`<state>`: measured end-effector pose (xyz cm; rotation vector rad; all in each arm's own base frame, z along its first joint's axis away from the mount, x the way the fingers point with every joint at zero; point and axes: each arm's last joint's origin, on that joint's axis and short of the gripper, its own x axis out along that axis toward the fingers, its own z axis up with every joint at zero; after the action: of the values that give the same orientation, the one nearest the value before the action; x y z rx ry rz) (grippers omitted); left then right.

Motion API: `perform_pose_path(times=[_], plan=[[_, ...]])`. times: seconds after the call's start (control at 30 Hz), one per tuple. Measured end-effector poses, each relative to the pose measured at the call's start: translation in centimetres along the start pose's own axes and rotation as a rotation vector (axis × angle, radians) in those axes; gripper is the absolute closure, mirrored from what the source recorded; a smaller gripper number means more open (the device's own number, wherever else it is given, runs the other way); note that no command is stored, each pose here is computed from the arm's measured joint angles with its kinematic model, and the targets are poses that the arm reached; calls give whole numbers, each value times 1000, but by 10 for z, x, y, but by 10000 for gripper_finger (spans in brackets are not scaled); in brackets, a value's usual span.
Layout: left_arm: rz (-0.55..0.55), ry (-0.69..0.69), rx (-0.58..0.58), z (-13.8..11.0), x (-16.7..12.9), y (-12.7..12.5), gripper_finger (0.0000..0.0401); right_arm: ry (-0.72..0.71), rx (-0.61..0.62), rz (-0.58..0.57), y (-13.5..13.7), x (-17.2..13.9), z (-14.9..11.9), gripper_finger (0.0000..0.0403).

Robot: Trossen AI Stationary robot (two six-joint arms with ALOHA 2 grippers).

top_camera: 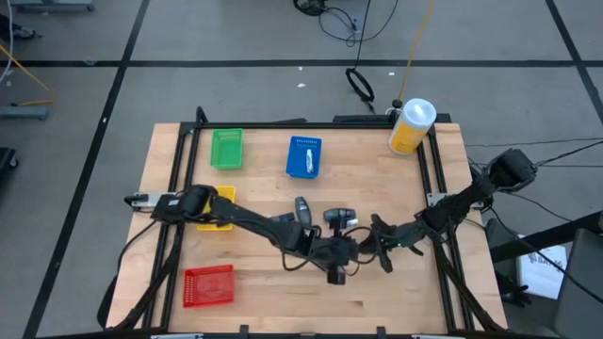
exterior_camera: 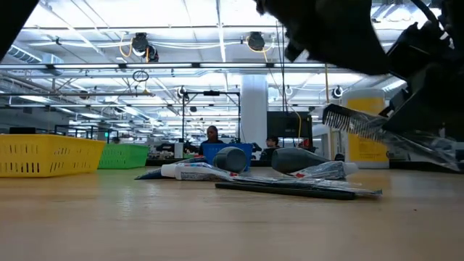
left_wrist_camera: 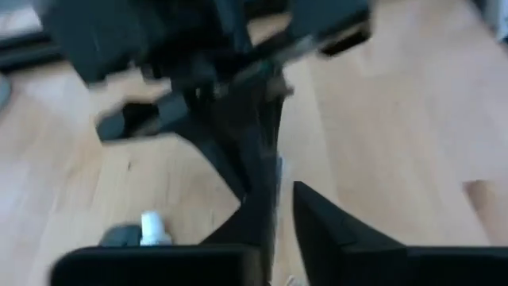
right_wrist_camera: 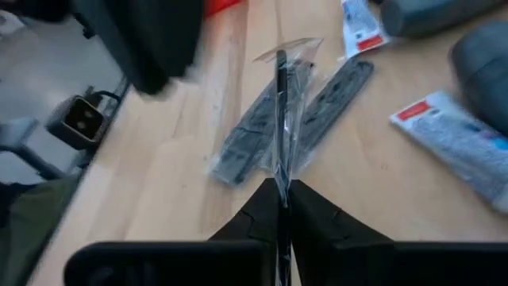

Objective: Pick & Place Travel size toiletries
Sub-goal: Put the black comb in the red basket

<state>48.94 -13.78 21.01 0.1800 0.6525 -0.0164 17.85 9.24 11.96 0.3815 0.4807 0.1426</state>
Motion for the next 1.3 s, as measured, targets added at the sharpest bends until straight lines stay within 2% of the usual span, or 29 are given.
perform_pose_path(times=[0.1, 0.2, 0.33, 0.4, 0.5, 0.73, 0.87, 1.0, 1.13, 1.3], plan=[[21, 27, -54, -6, 10, 11, 289, -17, -31, -19, -1, 1, 0, 391], [34, 110, -60, -17, 17, 22, 238, -24, -50, -18, 0, 1, 1, 388], [4, 157, -84, -26, 24, 28, 214, -41, -86, -17, 0, 1, 2, 389], [-36, 149, -93, -26, 27, 29, 222, -42, -94, -6, 1, 1, 2, 390], [-57, 162, -99, -29, 29, 29, 256, -41, -95, -6, 1, 1, 2, 388], [-113, 162, -103, -28, 29, 27, 384, -40, -96, -4, 1, 1, 2, 375], [-117, 221, -111, -30, 22, 25, 387, -39, -110, 5, 3, 1, 2, 350], [-97, 319, -145, -25, -7, 19, 396, -91, -166, 53, 9, 0, 5, 297], [-88, 410, -199, -17, -48, 6, 391, -166, -228, 105, 18, -3, 10, 250], [-87, 509, -289, -8, -119, -20, 398, -193, -274, 123, 21, -4, 12, 220]])
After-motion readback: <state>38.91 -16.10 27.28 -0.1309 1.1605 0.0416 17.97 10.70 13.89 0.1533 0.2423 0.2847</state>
